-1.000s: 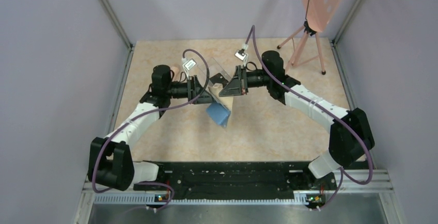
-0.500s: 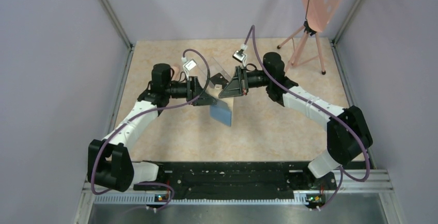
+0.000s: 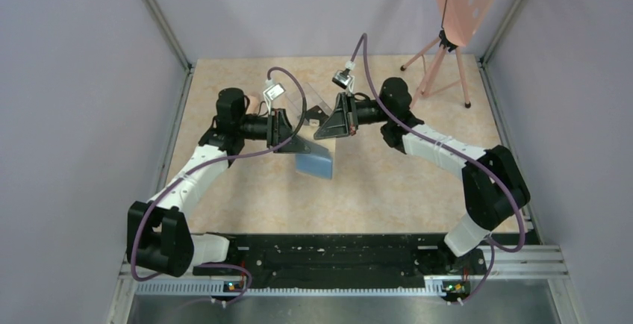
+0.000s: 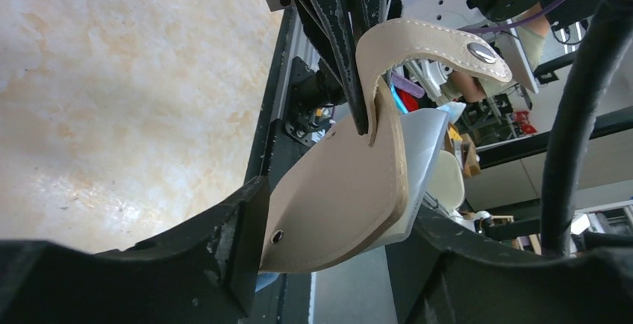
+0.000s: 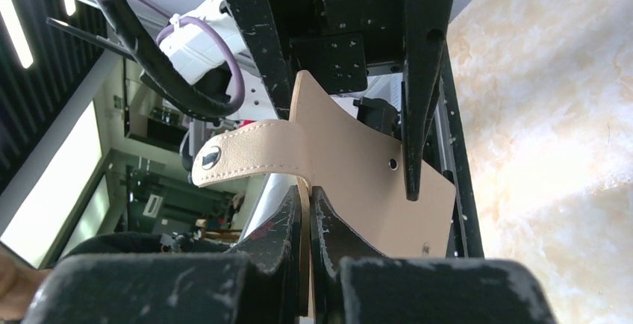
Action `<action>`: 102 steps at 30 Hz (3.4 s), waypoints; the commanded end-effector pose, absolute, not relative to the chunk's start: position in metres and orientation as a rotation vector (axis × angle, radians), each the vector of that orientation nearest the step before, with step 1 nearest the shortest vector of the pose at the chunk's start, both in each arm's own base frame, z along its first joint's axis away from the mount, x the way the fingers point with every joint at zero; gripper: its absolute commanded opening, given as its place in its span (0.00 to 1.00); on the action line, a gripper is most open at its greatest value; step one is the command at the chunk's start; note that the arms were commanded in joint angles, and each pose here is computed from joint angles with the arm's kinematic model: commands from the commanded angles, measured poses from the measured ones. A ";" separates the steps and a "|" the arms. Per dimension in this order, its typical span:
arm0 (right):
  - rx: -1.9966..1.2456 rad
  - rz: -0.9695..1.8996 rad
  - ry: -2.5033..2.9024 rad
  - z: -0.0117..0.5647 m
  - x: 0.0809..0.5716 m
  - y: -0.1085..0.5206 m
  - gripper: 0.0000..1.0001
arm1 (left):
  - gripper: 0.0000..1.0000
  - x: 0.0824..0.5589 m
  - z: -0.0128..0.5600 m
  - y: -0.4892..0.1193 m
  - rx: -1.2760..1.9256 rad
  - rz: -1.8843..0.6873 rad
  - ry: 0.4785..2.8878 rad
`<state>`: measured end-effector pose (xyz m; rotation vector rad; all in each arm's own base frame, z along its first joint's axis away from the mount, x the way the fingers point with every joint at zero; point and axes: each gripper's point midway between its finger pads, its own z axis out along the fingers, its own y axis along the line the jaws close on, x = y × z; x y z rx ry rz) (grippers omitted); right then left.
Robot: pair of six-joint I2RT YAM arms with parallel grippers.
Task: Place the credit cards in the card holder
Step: Open the card holder at the center of the board.
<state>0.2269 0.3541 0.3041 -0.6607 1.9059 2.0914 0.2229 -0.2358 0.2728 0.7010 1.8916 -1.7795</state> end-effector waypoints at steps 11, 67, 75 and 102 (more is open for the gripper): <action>-0.633 1.972 1.908 0.296 0.238 0.357 0.14 | 0.02 0.222 0.286 -0.229 0.682 -1.711 1.898; -0.921 1.691 2.204 0.229 0.207 0.372 0.00 | 0.43 0.202 0.245 -0.215 0.681 -1.565 2.191; -0.609 1.579 2.258 0.212 0.232 0.351 0.00 | 0.79 0.241 0.249 -0.203 0.500 -1.240 2.184; 0.908 1.070 2.105 0.065 0.268 0.185 0.00 | 0.83 0.236 0.229 -0.203 0.350 -1.270 2.198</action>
